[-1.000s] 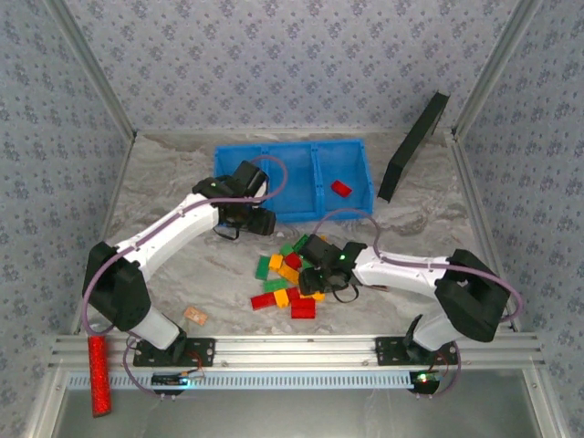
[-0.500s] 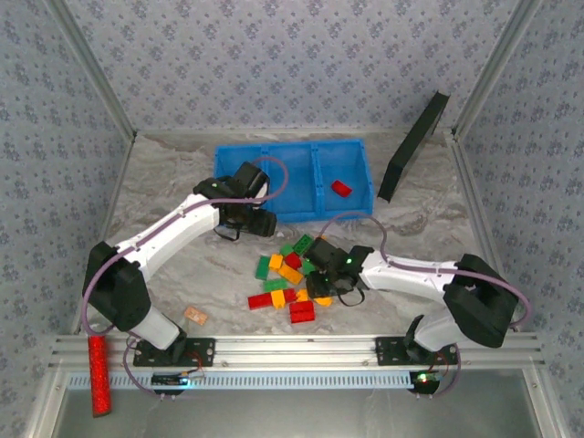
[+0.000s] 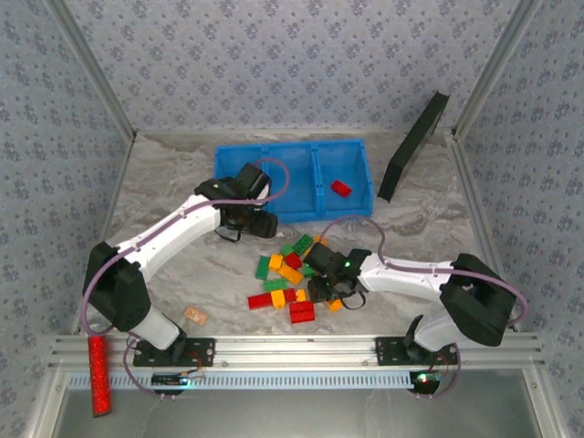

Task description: Sort the legos into containers by color

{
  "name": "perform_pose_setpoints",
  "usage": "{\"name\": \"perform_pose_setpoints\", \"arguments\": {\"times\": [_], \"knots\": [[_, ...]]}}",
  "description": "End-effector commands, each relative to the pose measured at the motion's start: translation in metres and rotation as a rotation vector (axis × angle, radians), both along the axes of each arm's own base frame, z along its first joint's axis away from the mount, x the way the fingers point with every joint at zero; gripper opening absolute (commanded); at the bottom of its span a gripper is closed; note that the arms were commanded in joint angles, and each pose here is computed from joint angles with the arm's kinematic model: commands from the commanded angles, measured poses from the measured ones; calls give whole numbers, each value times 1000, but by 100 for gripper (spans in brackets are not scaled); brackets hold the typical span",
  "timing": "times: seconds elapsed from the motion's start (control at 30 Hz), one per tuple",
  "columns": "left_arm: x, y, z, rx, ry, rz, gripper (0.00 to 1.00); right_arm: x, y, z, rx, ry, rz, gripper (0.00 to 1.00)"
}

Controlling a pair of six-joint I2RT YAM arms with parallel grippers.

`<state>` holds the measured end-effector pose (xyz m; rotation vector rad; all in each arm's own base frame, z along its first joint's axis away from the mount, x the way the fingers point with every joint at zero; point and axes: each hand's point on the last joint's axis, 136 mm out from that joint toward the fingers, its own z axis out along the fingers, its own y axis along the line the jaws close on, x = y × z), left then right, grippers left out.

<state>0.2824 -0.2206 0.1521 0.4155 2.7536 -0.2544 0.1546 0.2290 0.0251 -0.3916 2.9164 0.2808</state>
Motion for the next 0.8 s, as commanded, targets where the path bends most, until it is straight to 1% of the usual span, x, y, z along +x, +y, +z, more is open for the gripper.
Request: {"name": "perform_pose_setpoints", "arguments": {"times": [0.0,0.03,0.17,0.4,0.57,0.67,0.77], "knots": [[-7,1,19,-21,-24,3,69,-32,-42,-32,-180,138,-8,48],[-9,1,20,-22,-24,2,69,-33,-42,-33,-182,140,-7,47],[-24,-2,20,-13,-3,-14,69,-34,-43,-32,-188,136,-1,36],[-76,-2,6,7,77,-43,69,-29,-41,-13,-169,100,-1,26],[-100,13,-9,-1,117,32,69,-19,-37,22,-134,63,-6,24],[-103,17,-16,-28,102,65,69,-4,-35,52,-99,16,-3,23],[-98,17,-23,-28,79,69,69,17,-33,83,-63,-36,-2,23]]}}
